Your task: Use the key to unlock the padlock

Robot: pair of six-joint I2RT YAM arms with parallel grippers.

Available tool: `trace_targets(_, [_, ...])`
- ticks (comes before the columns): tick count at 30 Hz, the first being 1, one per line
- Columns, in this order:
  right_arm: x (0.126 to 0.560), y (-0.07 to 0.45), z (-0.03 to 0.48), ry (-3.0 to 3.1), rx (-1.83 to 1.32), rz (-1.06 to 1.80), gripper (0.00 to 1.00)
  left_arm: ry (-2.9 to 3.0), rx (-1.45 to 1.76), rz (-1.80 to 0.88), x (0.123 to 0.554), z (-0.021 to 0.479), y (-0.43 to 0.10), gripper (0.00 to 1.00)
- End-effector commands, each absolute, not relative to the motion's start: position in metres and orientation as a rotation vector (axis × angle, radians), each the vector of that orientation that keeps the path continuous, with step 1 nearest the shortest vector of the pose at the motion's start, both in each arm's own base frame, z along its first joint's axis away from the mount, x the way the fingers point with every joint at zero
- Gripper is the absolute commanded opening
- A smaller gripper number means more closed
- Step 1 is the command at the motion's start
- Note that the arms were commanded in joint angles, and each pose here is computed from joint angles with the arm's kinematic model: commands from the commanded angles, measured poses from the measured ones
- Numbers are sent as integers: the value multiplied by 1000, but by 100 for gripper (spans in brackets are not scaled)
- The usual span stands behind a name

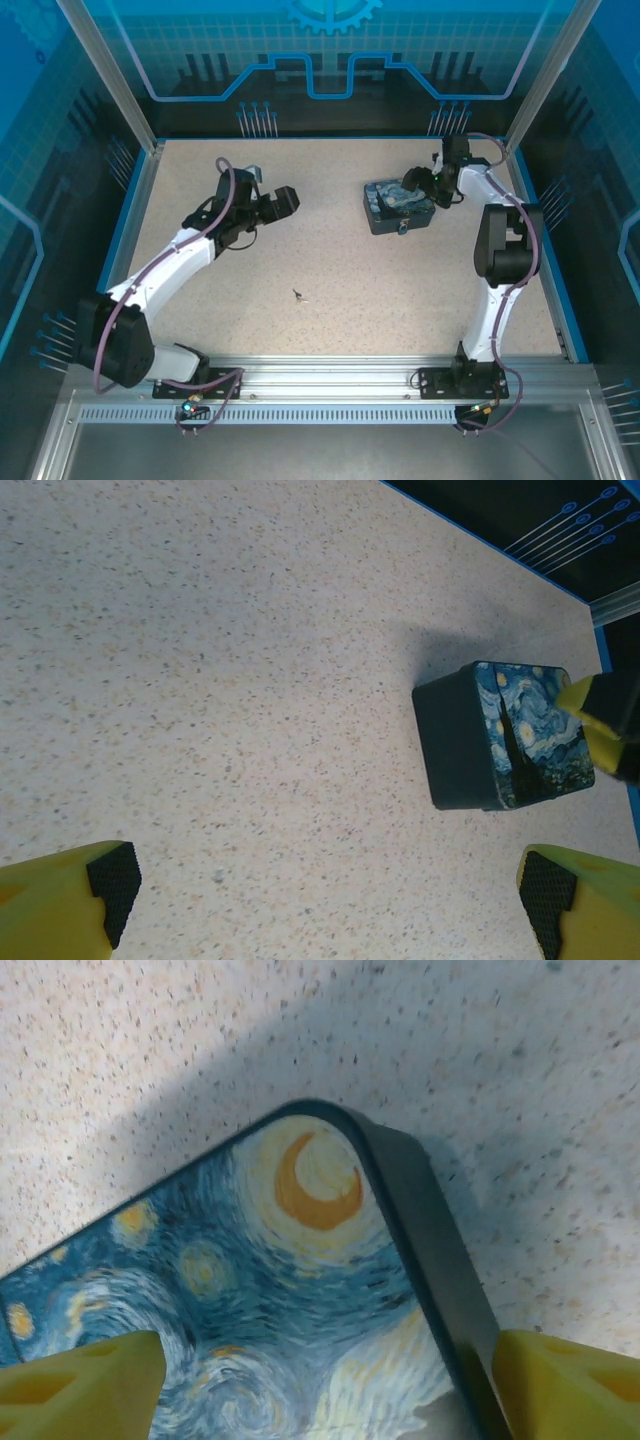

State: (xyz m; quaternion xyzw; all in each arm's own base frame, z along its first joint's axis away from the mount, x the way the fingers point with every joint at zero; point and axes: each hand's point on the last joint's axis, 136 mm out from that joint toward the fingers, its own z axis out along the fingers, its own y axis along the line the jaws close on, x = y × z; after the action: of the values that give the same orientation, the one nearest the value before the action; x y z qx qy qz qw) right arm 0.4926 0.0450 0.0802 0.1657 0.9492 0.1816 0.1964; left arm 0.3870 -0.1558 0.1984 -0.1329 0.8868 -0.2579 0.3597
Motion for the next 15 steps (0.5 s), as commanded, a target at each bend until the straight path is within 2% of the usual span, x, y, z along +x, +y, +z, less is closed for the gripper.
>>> trace_targets(1, [474,75,86,2656,447,660,85,2321,-342,-687,390,198,-170,99])
trace_targets(11, [434,166,98,2684,319,804,81,2380,-345,-717,405,170,-194,99])
trace_targets(15, [428,193,112,2690,293,833,84,2399,-354,-710,411,157,-198,99])
